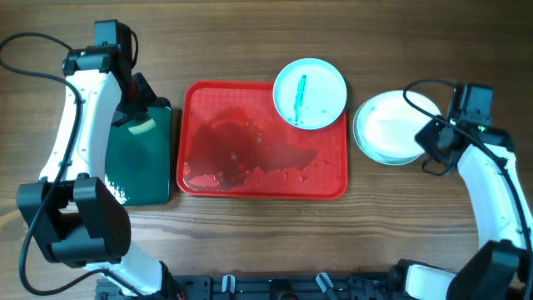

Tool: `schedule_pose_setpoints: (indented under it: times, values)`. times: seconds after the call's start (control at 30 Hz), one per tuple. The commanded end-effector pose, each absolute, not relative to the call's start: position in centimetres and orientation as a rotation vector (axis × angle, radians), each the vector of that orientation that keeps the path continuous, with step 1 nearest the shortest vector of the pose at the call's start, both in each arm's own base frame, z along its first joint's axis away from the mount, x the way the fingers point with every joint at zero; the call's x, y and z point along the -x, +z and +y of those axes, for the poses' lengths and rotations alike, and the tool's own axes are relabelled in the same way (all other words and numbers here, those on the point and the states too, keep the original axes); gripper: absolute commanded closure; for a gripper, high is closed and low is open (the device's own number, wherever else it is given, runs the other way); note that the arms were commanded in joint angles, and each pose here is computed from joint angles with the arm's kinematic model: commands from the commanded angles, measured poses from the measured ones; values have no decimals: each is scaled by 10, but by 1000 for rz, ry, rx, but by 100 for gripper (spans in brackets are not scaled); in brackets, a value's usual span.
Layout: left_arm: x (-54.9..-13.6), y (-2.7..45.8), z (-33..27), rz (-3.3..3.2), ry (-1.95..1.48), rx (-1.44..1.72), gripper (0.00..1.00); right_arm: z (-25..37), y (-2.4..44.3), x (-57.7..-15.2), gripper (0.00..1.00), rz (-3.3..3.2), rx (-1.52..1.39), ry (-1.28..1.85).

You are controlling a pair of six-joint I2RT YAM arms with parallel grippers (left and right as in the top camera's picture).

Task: Clean dirty plates on tray and stack at the side
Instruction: 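Set the held plate onto the plate stack right of the red tray, then reach the right gripper to the last plate's rim and grasp it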

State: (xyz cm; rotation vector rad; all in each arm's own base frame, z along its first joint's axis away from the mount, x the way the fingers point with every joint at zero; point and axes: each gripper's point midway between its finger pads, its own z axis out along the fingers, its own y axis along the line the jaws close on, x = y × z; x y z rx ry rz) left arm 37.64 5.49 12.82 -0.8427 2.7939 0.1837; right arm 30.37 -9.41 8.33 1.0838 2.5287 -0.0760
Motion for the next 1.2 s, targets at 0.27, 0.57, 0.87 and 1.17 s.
schedule_pose_setpoints:
  times: [0.27,0.57,0.87,1.17]
  values:
    - [-377,125,55,2793,176,873,96,-79,45,-323,59,2609,-936,88]
    - [-377,125,55,2793,176,873,96,0,162,-356,39,2480,-514,368]
    - [-377,125,55,2792,176,873,96,99,104,-400,40,2600,-396,435]
    - [-377,125,55,2792,177,874,96,109,37,-431,53,2883,-378,228]
